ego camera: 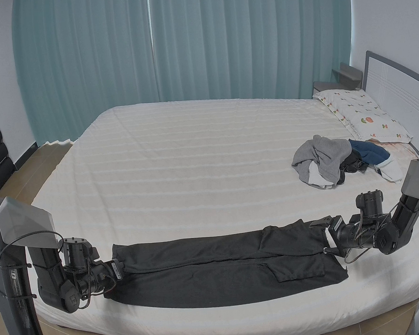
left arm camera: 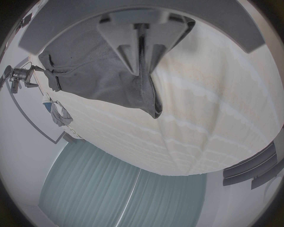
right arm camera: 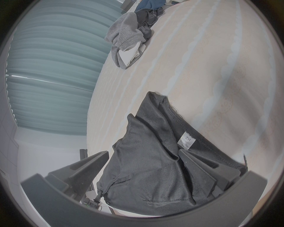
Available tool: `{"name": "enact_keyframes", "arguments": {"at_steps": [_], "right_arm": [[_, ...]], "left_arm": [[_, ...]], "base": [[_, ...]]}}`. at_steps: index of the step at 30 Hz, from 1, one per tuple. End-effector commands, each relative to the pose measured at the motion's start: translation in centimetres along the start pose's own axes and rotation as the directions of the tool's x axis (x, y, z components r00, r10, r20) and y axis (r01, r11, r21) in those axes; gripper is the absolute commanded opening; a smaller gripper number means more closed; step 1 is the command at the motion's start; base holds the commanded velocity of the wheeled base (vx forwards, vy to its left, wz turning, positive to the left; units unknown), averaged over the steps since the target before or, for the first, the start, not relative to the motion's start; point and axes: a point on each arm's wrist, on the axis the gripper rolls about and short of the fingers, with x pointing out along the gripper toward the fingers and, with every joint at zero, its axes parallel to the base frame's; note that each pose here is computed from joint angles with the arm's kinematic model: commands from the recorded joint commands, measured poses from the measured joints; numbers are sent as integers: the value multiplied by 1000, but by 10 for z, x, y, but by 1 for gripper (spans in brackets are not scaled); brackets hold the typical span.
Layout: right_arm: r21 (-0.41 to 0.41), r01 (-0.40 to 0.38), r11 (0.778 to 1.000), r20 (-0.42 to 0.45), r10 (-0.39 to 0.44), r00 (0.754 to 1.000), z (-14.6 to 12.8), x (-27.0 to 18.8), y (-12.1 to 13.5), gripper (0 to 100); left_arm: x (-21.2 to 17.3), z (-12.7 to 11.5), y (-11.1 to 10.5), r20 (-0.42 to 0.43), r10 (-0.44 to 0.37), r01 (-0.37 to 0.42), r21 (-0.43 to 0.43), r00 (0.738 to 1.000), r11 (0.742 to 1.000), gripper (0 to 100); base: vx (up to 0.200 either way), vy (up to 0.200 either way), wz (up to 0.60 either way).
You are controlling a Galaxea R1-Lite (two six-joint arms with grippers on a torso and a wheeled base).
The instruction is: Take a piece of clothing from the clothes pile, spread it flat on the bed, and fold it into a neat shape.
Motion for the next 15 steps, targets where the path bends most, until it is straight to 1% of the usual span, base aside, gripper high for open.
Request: {"name": "enact_keyframes", "arguments": {"at_steps": [1, 5, 10, 12, 15], "right_arm": [[0, -1, 1000, 0, 1, 1000, 0, 0, 0, 100], [0, -1, 1000, 0, 1, 1000, 0, 0, 0, 100], [0, -2, 1000, -1, 2, 1000, 0, 0, 0, 100], [0, -1, 1000, 0, 1, 1000, 0, 0, 0, 100], [0, -2, 1000, -1, 2, 1000, 0, 0, 0, 100]], "left_arm": [[-2, 4, -1, 16, -5, 5, 1, 1000, 1000, 0], [-3, 5, -2, 24, -6, 6, -1, 1000, 1000, 0], [-5, 8, -3, 37, -11, 12, -33, 999, 999, 0], [-3, 9, -4, 39, -13, 15, -52, 999, 999, 0], [-2, 9, -4, 39, -13, 15, -53, 999, 998, 0]], "base": [[0, 0, 0], [0, 0, 0], [0, 0, 0], [-200, 0, 0], [-200, 0, 0]]}}
